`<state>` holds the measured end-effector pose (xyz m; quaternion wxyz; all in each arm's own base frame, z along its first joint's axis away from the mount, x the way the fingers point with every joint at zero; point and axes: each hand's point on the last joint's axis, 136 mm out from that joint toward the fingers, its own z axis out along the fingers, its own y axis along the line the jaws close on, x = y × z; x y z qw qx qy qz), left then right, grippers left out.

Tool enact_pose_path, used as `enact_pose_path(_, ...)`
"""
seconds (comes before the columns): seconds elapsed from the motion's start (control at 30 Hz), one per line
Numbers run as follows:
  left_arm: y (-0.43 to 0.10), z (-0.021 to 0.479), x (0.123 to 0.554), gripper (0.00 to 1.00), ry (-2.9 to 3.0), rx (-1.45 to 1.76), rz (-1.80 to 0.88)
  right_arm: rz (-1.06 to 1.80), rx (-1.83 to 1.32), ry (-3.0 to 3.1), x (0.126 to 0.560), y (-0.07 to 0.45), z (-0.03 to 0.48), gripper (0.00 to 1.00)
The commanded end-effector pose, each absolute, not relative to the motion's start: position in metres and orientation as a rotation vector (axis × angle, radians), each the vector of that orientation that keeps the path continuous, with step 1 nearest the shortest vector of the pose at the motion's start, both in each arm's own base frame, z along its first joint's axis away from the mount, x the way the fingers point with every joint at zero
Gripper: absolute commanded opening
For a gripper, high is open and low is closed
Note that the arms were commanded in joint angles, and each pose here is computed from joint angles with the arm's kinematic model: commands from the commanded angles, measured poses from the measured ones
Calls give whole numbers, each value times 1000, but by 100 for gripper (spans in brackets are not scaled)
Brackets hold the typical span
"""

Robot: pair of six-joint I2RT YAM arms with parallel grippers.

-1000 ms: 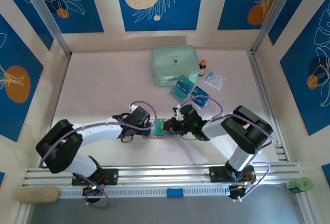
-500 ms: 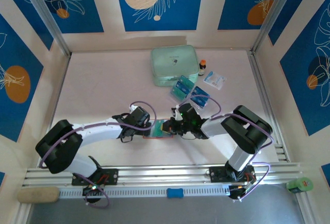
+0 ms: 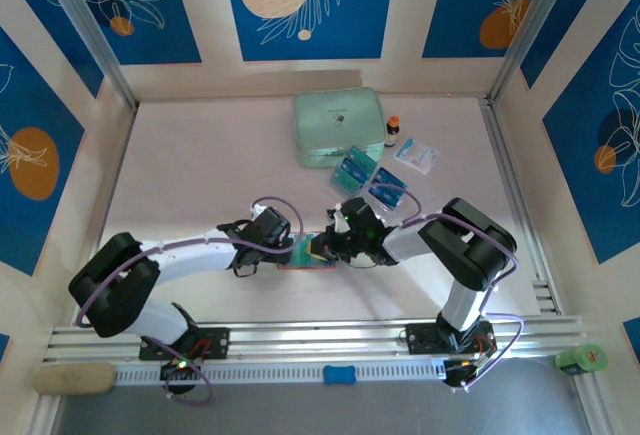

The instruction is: Put the credit cards into the card holder

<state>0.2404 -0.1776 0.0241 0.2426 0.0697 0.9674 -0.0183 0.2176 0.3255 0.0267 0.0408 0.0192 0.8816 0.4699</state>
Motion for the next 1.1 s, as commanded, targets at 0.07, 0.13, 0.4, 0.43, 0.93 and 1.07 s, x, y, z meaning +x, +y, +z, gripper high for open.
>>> enact_pose_path(0.07, -168, 23, 234, 100, 2666, 175, -22, 1352, 70, 2871, 202, 315, 5, 20)
enact_pose_path(0.13, -170, 29, 236, 100, 2655, 160, -44, 1340, 33, 2864, 206, 313, 14, 33)
enact_pose_path(0.4, -164, 48, 244, 100, 2623, 73, -95, 1200, -144, 2821, 225, 302, 61, 42)
enact_pose_path(0.43, -162, 48, 244, 100, 2624, 66, -90, 1185, -163, 2817, 226, 302, 64, 41)
enact_pose_path(0.93, -135, 22, 233, 100, 2698, -13, 13, 962, -315, 2895, 231, 323, 48, 7)
enact_pose_path(1.07, -136, 15, 233, 100, 2711, -8, 16, 920, -318, 2919, 231, 324, 38, 5)
